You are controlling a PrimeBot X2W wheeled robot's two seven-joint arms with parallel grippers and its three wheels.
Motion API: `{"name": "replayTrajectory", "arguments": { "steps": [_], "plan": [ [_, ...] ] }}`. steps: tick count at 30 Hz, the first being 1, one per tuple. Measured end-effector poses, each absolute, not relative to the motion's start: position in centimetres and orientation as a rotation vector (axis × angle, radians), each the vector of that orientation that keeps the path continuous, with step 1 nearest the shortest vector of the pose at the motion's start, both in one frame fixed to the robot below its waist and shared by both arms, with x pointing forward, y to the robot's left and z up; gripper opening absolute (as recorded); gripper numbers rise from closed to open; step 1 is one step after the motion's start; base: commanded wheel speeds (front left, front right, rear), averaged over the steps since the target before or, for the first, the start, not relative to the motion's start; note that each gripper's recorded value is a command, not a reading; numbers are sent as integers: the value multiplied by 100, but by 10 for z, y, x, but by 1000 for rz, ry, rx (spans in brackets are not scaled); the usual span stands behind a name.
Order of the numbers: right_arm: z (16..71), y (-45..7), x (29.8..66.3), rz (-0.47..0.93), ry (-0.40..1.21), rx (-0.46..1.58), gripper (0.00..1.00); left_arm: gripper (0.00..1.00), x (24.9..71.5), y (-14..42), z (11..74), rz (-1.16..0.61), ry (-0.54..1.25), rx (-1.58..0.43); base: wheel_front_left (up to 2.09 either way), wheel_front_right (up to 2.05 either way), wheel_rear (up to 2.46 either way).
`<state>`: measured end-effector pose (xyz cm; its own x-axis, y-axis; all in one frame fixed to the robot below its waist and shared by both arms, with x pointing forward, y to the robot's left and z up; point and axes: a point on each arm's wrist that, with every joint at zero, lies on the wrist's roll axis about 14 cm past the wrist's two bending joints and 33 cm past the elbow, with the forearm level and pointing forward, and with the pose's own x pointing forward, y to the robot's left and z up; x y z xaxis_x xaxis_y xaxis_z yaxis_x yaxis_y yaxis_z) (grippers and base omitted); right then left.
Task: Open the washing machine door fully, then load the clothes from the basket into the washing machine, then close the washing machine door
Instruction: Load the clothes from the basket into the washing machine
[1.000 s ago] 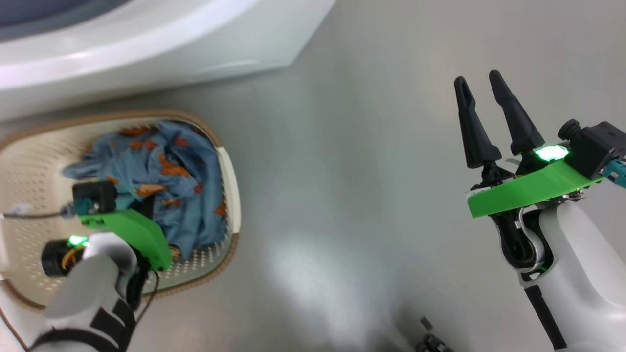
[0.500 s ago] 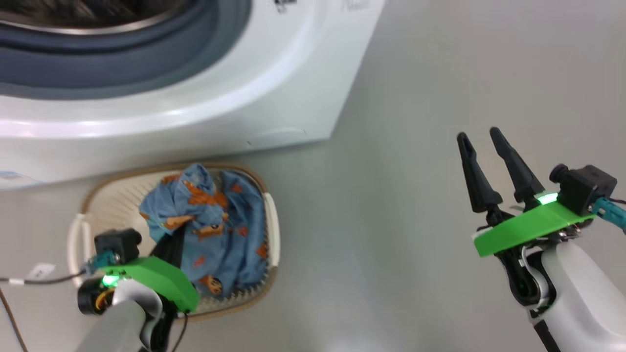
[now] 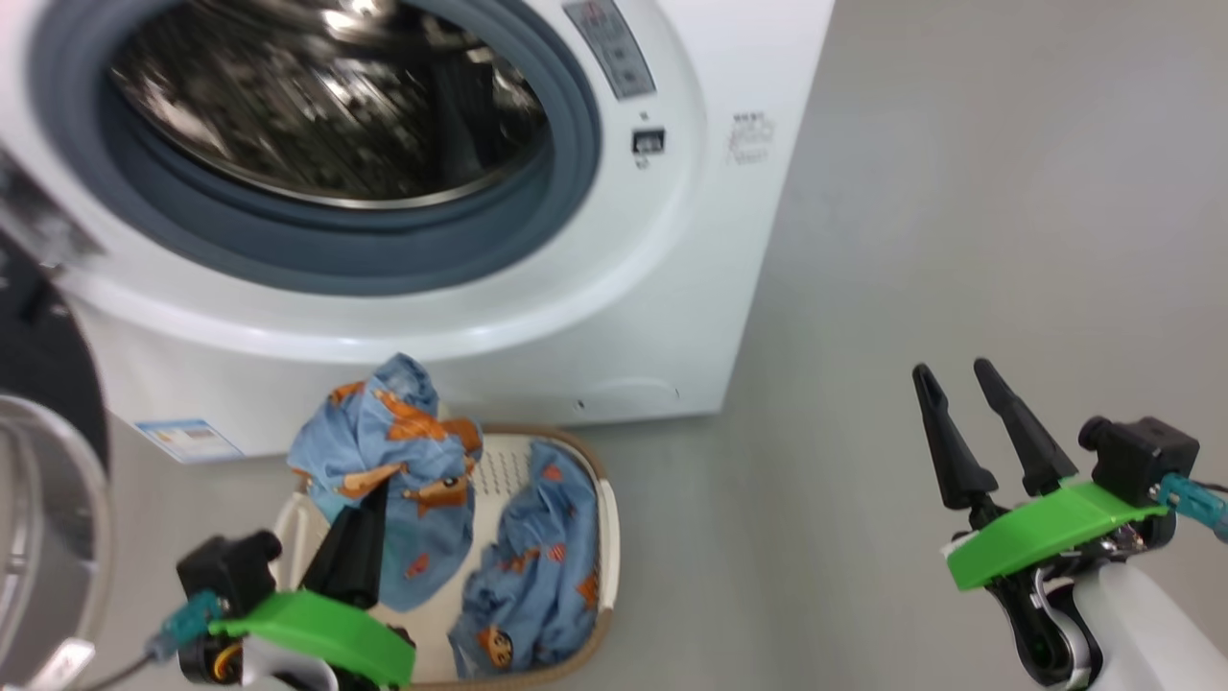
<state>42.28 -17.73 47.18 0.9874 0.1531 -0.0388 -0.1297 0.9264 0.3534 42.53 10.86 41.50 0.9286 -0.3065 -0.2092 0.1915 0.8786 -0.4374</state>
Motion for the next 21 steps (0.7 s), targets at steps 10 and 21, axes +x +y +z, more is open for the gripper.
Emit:
{"name": "replayTrajectory", "arguments": {
  "steps": [10,21],
  "plan": [
    [502,-169,402,181,-8,356,100,0,383,122,484,-234,60,-432,0,0,0],
    [516,-163,396,206,-44,352,100,0,371,129,516,-219,-22,-378,0,0,0]
  ]
}}
